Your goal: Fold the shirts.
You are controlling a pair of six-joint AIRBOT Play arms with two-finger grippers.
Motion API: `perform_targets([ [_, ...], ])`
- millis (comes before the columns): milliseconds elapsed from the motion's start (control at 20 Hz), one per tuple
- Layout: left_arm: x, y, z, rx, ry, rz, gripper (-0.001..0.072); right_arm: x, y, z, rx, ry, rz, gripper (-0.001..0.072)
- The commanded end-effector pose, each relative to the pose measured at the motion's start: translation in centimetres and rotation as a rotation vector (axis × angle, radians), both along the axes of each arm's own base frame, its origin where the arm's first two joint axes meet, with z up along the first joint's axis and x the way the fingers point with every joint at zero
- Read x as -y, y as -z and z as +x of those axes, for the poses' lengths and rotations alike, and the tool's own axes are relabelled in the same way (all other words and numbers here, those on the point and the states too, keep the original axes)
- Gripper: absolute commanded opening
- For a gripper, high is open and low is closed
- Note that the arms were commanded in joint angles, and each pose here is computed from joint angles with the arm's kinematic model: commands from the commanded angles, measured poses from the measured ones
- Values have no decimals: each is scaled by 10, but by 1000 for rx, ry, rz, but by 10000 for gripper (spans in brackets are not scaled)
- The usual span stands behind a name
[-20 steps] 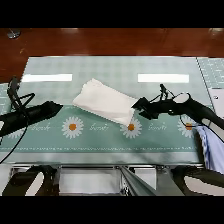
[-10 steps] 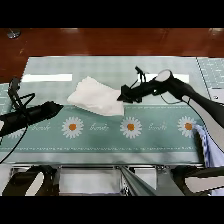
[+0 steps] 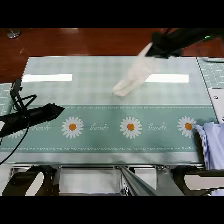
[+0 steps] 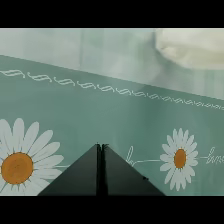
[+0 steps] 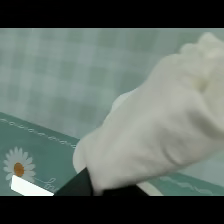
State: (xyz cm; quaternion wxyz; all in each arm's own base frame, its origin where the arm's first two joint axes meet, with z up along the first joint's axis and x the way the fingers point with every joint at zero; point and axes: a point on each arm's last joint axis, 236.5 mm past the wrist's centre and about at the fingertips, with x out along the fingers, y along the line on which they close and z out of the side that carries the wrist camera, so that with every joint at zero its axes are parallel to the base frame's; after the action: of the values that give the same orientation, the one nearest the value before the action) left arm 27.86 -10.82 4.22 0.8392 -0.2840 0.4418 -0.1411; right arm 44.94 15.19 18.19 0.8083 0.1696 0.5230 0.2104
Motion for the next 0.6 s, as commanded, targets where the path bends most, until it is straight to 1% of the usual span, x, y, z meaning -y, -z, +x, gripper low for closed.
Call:
perform_targets([
  [0, 1, 2, -3, -7, 14, 3, 21, 102, -33, -27, -47, 230, -106, 40],
  [150, 1, 2, -2, -6, 13, 4, 21, 186, -46, -79, -134, 418, -168, 39],
  [300, 1, 2, -2, -4, 12, 5, 21, 251, -58, -130, -135, 644, -211, 39],
  [450, -2, 1, 3, 12, -6, 7, 21, 300, -43, -210, -208, 859, -315, 40],
  [550, -6, 4, 8, 22, -29, 11, 21, 326, -25, -275, -307, 1036, -402, 40],
])
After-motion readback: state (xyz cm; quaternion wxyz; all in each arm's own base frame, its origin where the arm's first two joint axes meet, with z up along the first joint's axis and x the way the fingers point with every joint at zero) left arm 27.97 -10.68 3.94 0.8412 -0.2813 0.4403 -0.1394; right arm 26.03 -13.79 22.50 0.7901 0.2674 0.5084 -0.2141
